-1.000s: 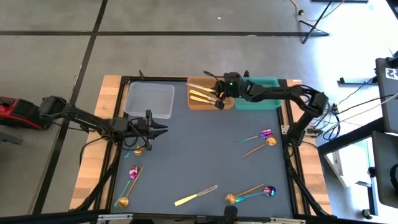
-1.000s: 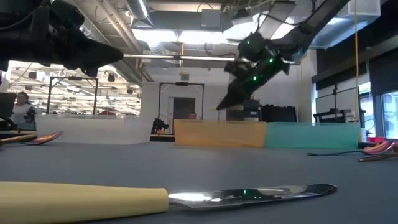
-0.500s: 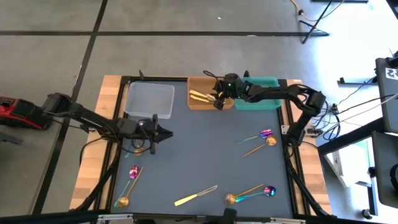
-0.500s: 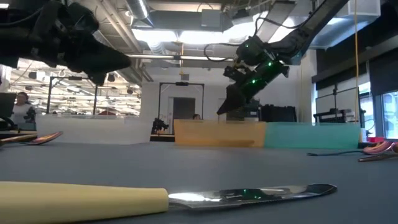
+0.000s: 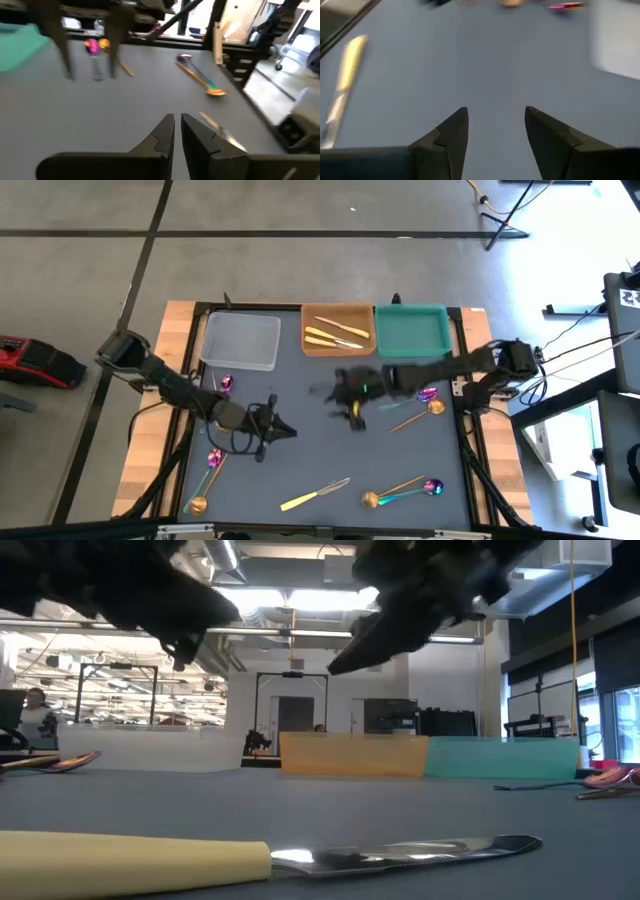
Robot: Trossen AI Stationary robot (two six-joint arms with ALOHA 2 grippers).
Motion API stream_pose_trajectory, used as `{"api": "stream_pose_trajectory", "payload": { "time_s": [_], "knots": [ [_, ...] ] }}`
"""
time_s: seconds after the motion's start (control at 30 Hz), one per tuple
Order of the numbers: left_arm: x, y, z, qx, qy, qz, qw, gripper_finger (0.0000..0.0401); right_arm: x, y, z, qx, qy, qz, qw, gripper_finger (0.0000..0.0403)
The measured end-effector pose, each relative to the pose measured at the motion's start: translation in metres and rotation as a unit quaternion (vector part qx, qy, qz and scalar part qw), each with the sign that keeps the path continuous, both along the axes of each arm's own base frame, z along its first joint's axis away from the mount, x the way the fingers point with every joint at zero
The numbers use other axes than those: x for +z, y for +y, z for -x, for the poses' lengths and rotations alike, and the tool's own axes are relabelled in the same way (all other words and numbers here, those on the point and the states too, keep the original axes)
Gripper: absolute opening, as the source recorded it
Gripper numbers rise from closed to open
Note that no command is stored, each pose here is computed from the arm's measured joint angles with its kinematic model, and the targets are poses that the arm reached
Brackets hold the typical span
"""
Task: Sort silverware by color (type)
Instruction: Put the yellow table knife into the orange bin
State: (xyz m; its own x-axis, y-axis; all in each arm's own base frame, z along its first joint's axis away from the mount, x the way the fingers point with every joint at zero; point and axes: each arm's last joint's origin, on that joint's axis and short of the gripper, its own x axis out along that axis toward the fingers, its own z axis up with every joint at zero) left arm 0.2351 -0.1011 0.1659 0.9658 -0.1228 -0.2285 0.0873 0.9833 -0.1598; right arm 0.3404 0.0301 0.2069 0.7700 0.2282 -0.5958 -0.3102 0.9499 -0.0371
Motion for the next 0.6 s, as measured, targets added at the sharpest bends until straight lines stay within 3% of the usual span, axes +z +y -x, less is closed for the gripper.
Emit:
{"api": "stream_pose_trajectory", "payload": {
  "time_s": [0.1,0.3,0.47,0.6],
  "knots": [
    [0.001,-0.022,-0.005,-0.007,0.003,0.025,1.0,0.0027,-0.006,0.044,0.0,0.018,-0.009,0.004,1.0,0.0182],
    [0.003,-0.075,-0.019,-0.026,0.013,0.006,1.0,0.0026,-0.024,0.115,0.009,0.041,-0.02,-0.02,0.999,0.0182],
    [0.003,-0.114,-0.024,-0.038,0.065,-0.035,0.997,0.0026,-0.043,0.159,0.01,0.054,-0.07,-0.059,0.994,0.0182],
    [0.008,-0.136,-0.017,-0.033,0.107,-0.022,0.993,0.0026,-0.057,0.184,0.009,0.057,-0.112,-0.081,0.989,0.0182]
  ]
}}
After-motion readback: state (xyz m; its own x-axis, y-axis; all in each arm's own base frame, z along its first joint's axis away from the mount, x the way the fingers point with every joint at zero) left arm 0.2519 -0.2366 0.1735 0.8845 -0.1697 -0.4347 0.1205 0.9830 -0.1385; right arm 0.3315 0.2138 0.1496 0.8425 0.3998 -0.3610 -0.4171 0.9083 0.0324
